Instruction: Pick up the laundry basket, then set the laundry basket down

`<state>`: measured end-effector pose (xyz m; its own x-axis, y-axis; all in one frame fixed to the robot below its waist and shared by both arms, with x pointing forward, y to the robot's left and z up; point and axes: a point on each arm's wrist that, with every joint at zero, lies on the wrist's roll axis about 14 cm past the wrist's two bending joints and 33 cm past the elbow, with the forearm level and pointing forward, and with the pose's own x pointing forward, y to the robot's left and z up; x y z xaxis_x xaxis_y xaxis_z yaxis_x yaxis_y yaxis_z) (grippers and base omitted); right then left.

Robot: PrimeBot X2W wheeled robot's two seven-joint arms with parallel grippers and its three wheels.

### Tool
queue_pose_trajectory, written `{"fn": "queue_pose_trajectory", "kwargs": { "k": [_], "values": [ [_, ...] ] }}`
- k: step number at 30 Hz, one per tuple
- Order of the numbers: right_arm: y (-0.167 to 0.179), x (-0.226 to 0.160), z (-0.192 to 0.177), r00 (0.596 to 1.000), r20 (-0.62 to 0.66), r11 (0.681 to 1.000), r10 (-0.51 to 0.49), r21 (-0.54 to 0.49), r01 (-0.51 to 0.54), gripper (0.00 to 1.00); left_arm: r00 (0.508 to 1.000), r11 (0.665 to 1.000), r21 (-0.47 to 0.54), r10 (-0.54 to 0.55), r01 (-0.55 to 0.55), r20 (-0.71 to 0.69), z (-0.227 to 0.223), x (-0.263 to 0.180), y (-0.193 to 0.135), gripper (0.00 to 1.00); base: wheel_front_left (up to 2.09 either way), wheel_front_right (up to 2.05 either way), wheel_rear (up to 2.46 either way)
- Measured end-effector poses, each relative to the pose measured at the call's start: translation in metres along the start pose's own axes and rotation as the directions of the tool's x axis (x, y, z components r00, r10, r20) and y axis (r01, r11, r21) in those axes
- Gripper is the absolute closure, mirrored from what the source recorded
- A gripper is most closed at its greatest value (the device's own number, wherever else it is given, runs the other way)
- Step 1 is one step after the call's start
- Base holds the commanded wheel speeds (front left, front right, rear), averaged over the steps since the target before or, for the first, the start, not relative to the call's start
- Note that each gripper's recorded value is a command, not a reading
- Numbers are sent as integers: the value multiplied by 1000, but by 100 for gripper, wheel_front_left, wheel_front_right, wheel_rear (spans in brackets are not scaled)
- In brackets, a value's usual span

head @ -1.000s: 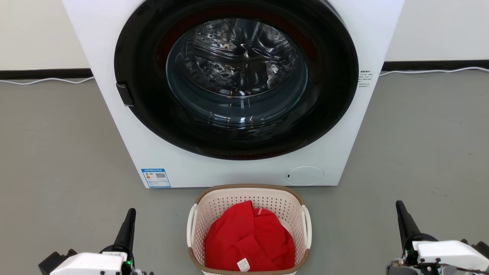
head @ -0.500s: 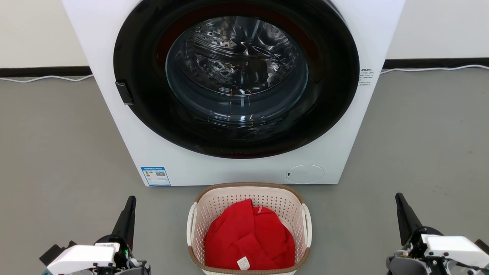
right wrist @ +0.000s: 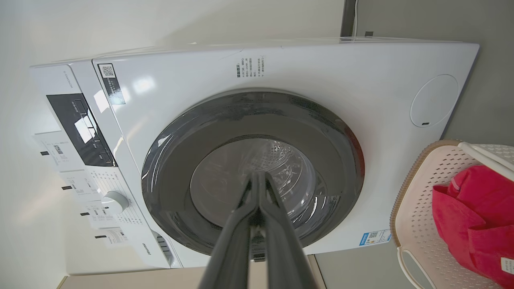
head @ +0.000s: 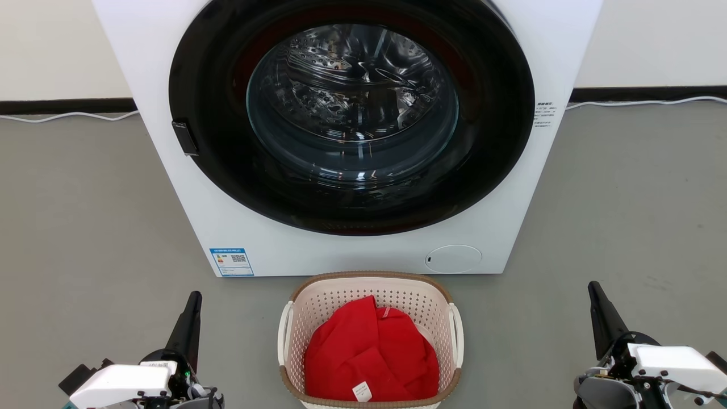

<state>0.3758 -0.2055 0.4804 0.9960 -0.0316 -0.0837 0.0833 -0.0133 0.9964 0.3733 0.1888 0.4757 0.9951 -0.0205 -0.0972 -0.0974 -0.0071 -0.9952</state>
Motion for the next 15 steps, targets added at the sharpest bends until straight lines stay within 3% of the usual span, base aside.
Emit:
{"fn": "queue_pose_trajectory", "kwargs": {
  "k": [15],
  "values": [
    [0,0,0,1000,0,1000,0,0,0,100,1000,1000,0,0,0,0,0,0,0,100,0,0,0]
  ]
}}
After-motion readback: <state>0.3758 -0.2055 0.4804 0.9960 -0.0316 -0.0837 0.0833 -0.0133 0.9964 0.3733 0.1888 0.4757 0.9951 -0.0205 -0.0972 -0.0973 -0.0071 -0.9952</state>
